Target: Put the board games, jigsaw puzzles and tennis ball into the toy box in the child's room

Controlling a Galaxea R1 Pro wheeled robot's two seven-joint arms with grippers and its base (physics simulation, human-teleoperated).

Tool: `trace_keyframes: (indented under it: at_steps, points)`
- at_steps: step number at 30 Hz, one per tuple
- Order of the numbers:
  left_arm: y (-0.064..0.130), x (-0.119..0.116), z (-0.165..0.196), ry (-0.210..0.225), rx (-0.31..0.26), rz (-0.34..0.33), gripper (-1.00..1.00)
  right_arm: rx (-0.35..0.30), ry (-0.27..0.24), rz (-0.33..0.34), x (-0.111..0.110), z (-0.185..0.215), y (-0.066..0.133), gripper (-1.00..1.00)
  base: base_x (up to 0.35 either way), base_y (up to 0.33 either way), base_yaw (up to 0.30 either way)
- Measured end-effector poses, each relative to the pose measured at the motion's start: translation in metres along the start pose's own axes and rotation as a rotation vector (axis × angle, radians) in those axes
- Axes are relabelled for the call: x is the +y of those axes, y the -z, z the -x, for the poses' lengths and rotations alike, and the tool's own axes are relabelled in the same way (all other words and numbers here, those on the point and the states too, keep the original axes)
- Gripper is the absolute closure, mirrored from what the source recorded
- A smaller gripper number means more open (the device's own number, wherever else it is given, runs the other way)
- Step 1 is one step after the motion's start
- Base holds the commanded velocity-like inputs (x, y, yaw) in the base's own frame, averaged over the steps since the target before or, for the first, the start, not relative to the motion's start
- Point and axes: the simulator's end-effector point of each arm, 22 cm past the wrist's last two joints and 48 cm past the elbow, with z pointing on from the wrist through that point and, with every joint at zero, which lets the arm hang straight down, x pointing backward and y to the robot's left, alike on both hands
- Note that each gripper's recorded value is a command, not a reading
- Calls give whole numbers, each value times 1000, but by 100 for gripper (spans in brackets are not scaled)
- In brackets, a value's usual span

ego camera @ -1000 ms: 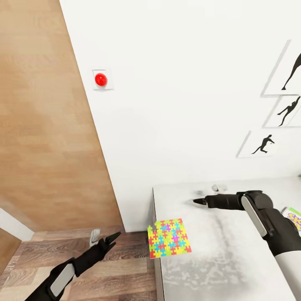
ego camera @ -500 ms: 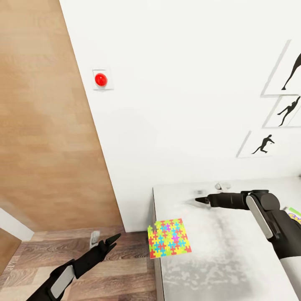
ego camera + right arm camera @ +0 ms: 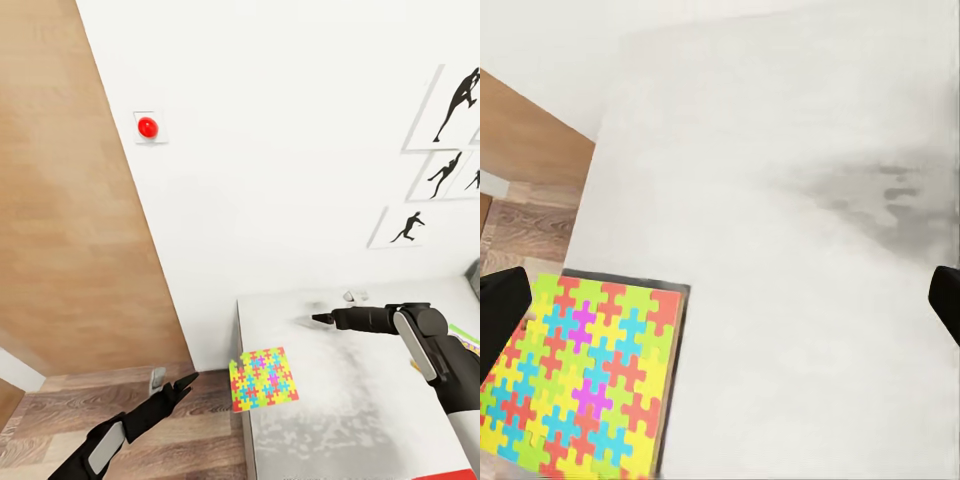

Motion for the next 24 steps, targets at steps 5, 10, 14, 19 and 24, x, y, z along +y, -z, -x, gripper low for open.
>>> trace_keyframes:
  at_steps: [5, 10, 14, 19, 24]
  points:
    - [-2, -2, -1, 0, 1, -3, -100, 0, -1, 1, 1, 0, 0, -100, 0, 0, -220]
    - [-3, -2, -1, 0, 2, -3, -100, -1, -1, 2, 1, 0, 0, -100, 0, 0, -197]
    - [-4, -2, -2, 1, 2, -4, -100, -1, -1, 3, 1, 0, 0, -100, 0, 0, -121]
    - [-5, -3, -3, 2, 3, -4, -100, -1, -1, 3, 1, 0, -1, -100, 0, 0, -67]
    - [-7, -5, -4, 4, 3, -7, -100, -1, -1, 4, 2, 0, -1, -100, 0, 0, -33]
